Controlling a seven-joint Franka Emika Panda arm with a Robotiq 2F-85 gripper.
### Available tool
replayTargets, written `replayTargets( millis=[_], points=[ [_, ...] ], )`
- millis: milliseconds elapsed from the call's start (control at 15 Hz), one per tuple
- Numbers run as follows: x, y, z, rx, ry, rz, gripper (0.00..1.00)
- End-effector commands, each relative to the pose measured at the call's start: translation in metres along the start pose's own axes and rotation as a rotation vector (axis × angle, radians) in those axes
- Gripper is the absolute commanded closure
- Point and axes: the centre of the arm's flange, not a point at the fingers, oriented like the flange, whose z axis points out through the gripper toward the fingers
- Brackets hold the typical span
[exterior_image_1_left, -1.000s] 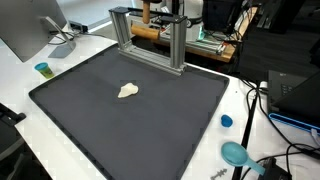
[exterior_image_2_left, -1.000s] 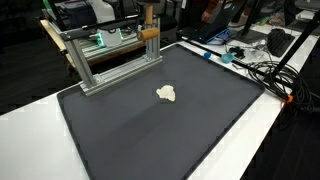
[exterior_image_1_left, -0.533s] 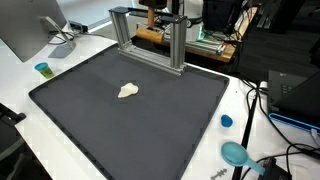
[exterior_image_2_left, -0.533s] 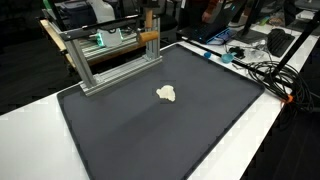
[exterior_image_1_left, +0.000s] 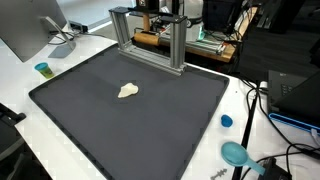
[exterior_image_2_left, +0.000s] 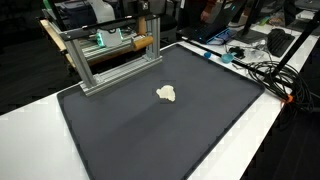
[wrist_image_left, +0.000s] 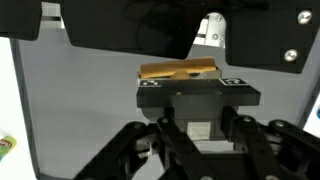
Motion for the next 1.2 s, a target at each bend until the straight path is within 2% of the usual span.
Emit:
replayTargets(
  millis=[0,400,1133],
  points=[
    [-0.024,0.000,-0.016,0.000,0.056,-0.001,0.79],
    [-0.043,-0.014,-0.022,0.012,0.063,-0.013,0.79],
    [-0.066,-0.021,0.002,0.028,-0.024,-0.020,0.79]
  ],
)
